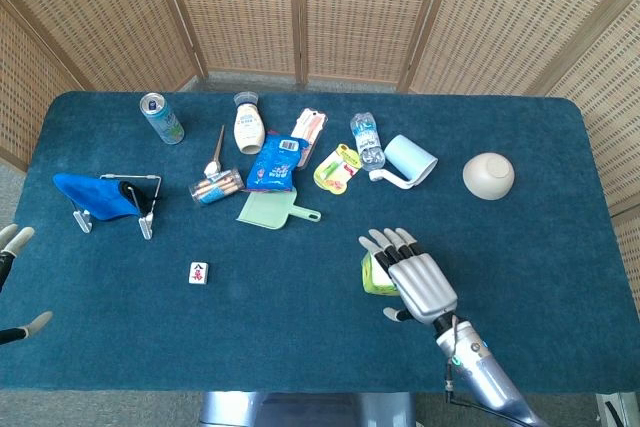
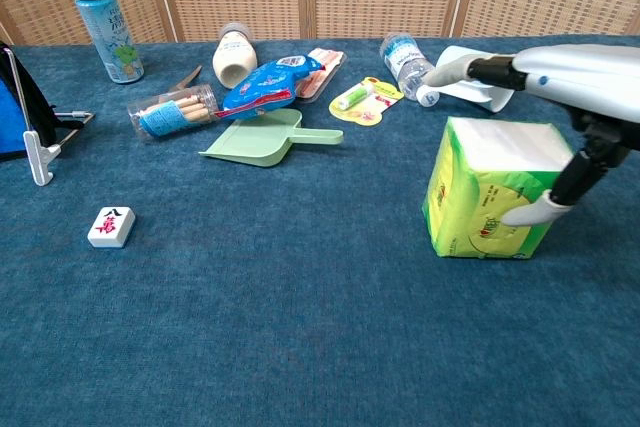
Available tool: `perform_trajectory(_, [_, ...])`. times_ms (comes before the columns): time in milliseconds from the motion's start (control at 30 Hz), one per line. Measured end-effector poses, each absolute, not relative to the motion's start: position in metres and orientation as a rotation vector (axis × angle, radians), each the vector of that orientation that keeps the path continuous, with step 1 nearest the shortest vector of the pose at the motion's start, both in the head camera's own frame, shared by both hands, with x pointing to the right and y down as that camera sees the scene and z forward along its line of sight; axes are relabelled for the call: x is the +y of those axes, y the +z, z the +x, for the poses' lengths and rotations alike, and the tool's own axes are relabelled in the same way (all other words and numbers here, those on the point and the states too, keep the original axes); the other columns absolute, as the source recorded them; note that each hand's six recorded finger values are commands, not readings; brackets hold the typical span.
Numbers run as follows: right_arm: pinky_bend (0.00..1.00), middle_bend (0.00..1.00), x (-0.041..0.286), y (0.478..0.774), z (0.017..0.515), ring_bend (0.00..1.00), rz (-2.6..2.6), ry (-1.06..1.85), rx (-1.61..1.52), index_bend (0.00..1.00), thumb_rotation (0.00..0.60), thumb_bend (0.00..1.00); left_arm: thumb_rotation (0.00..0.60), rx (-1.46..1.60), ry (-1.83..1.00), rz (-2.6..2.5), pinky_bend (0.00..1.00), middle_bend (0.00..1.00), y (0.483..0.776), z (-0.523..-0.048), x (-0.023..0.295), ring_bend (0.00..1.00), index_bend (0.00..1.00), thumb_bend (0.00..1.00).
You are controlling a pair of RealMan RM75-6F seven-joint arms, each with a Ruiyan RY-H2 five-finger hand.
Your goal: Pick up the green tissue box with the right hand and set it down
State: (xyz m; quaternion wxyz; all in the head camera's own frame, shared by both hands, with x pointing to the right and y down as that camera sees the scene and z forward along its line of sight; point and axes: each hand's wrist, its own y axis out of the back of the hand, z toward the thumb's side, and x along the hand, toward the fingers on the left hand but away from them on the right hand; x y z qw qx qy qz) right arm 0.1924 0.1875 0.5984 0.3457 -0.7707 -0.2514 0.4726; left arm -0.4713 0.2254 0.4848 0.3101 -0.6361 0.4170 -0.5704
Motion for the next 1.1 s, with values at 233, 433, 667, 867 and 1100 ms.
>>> perform_trajectory(233, [0.07,0.07,0.178,0.616,0.181,0.00,-1.980,1.247,-0.640,0.00,0.600,0.00,0.600,1.097,-1.508,-1.686,0.00,0.00,0.486,-0.471,0.225,0.00,0.00,0.08])
perform_trajectory(433, [0.20,0.26,0.177,0.626,0.177,0.15,-1.909,1.257,-0.617,0.21,0.600,0.00,0.600,1.102,-1.506,-1.687,0.00,0.00,0.485,-0.472,0.225,0.00,0.00,0.08])
perform_trajectory(667, [0.33,0.40,0.179,0.622,0.173,0.31,-1.888,1.213,-0.623,0.40,0.600,0.15,0.600,1.101,-1.504,-1.690,0.00,0.00,0.485,-0.472,0.225,0.00,0.00,0.08])
perform_trajectory(867, [0.40,0.47,0.183,0.619,0.173,0.38,-1.881,1.168,-0.629,0.48,0.600,0.23,0.600,1.106,-1.502,-1.689,0.00,0.00,0.484,-0.472,0.225,0.00,0.00,0.08])
perform_trajectory(1100, [0.43,0.50,0.184,0.618,0.173,0.41,-1.870,1.112,-0.629,0.52,0.600,0.25,0.600,1.101,-1.500,-1.693,0.00,0.00,0.484,-0.471,0.226,0.00,0.00,0.08])
